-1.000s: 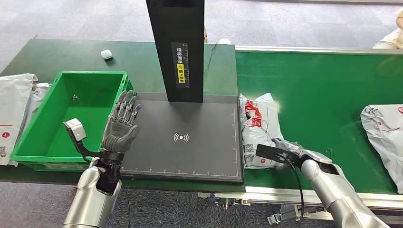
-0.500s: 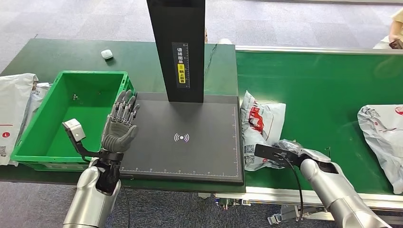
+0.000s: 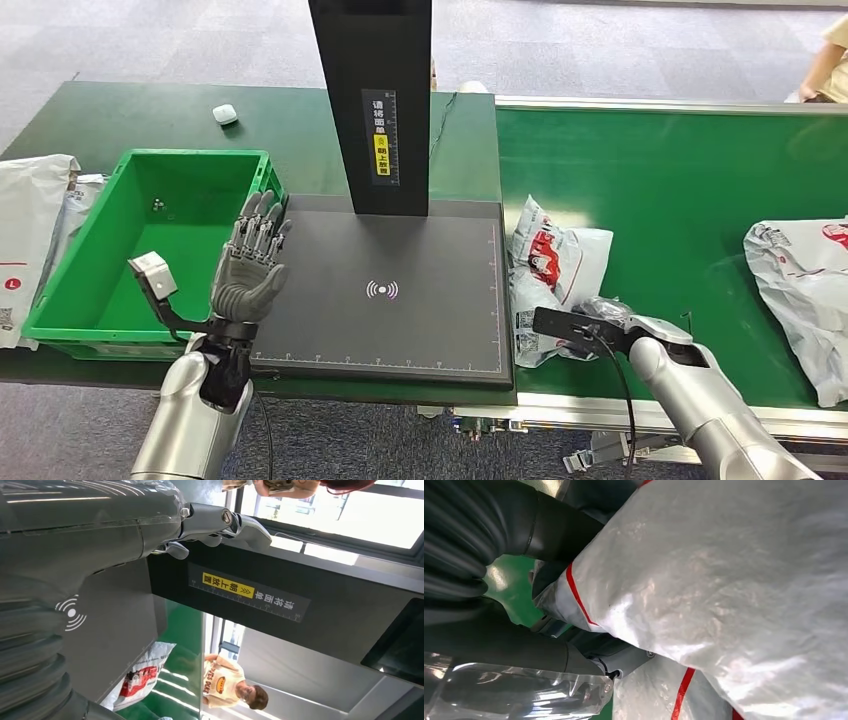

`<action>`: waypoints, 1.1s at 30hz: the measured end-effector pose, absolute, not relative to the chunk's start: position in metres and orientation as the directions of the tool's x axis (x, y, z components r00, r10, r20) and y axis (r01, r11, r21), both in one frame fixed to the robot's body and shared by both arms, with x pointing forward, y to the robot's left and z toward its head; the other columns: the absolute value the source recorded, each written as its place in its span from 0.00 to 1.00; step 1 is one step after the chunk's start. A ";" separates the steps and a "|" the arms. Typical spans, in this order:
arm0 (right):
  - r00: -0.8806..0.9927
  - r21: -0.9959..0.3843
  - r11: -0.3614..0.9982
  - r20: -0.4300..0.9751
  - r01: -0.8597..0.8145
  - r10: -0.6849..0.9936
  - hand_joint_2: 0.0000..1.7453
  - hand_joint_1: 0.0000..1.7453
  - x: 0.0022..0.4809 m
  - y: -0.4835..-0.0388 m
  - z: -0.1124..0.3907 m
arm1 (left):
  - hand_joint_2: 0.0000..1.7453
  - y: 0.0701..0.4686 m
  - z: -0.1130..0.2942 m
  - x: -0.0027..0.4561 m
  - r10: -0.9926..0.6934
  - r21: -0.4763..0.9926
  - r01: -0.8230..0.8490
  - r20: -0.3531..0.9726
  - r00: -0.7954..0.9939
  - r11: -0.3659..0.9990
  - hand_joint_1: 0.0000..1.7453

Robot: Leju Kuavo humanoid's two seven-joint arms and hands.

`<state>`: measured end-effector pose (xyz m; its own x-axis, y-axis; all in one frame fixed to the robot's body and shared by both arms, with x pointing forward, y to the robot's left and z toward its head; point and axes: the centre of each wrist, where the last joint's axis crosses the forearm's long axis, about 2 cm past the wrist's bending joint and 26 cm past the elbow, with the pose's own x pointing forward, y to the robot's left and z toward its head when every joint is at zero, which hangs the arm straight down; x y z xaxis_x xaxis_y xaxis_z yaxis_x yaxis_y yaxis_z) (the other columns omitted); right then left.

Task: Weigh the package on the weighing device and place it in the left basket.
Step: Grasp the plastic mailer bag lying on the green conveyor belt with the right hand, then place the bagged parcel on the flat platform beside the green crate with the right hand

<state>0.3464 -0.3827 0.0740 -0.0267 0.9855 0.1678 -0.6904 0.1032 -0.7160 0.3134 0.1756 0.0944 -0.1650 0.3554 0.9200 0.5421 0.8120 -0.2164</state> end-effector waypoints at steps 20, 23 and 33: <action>-0.557 -0.302 0.930 0.745 0.211 0.368 1.00 1.00 0.362 -0.315 0.170 | 1.00 0.183 0.100 0.296 0.349 -0.212 0.409 0.889 -0.297 0.888 0.00; -0.626 -0.225 0.944 0.707 0.240 0.328 1.00 1.00 0.359 -0.306 0.181 | 1.00 0.183 0.102 0.296 0.349 -0.213 0.402 0.886 -0.304 0.891 0.00; -0.663 -0.413 0.909 0.698 -0.061 0.273 1.00 1.00 0.370 -0.257 0.197 | 1.00 0.184 0.115 0.310 0.322 -0.184 0.343 0.855 -0.407 0.921 0.00</action>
